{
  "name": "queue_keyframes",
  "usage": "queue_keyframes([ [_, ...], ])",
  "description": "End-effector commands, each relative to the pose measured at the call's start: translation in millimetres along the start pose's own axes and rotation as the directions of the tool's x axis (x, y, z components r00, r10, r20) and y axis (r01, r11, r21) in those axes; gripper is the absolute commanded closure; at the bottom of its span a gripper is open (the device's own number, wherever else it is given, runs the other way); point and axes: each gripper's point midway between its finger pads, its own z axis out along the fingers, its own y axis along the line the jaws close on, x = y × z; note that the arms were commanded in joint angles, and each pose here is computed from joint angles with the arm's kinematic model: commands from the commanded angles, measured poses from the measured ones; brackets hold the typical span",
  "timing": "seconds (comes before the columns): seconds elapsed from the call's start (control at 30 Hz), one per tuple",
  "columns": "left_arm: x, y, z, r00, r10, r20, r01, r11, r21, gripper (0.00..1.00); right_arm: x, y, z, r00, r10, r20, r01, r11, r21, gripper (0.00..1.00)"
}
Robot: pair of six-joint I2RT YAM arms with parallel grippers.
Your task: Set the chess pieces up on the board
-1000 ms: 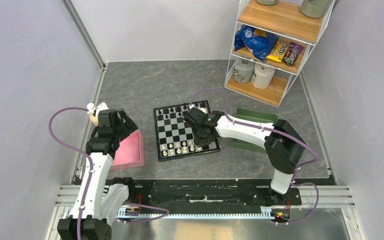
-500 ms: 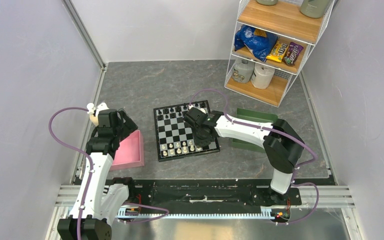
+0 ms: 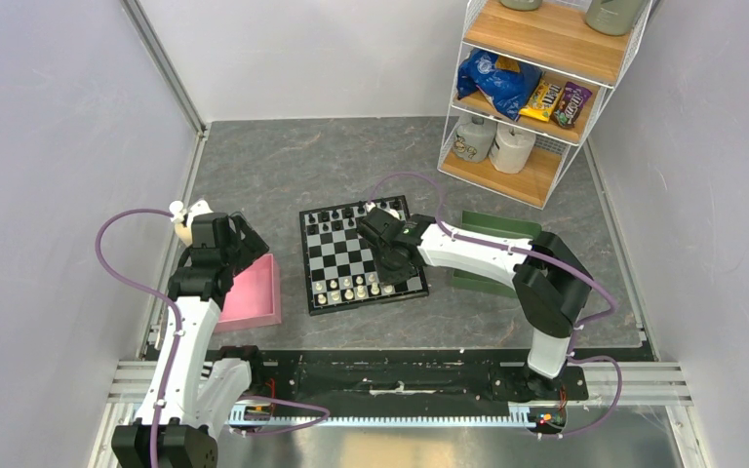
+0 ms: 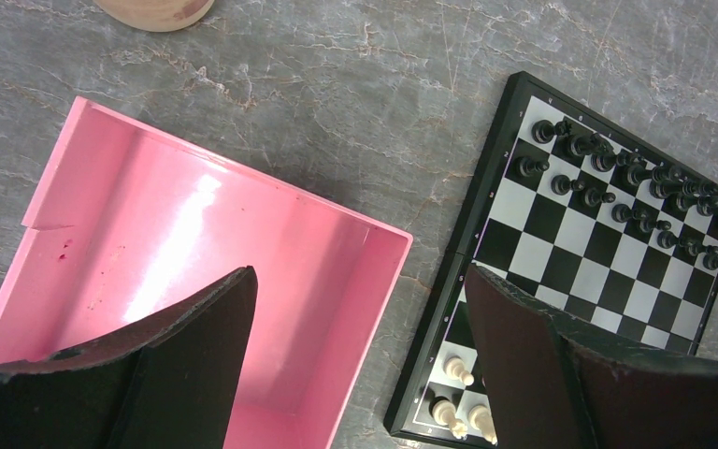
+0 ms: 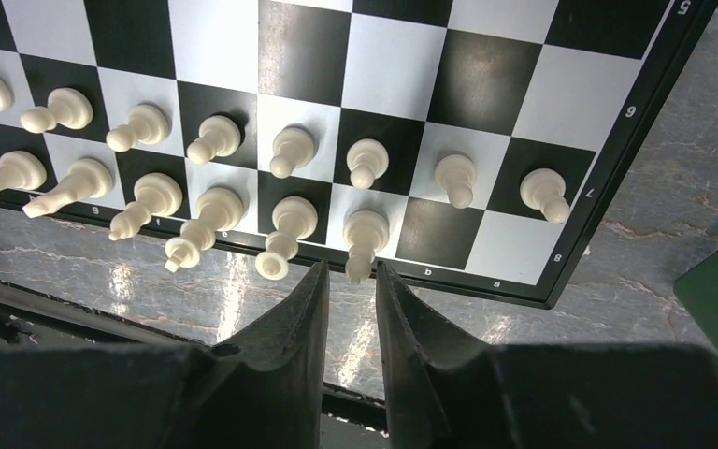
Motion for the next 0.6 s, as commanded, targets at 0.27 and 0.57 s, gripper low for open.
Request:
queue_keyframes([
  [0.27,-14,-8,-3,0.999,0.008,0.041,-0.009,1.0,0.03,0.11,-34,7,-40,0.99,0.018,0.139,-0.014,1.0,-0.025,0.62],
  [0.57,-15,-8,-3,0.999,0.008,0.044,-0.009,1.0,0.03,0.11,-61,-79,-84,0.944,0.17,0.284,-0.203,0.975,0.091,0.59],
])
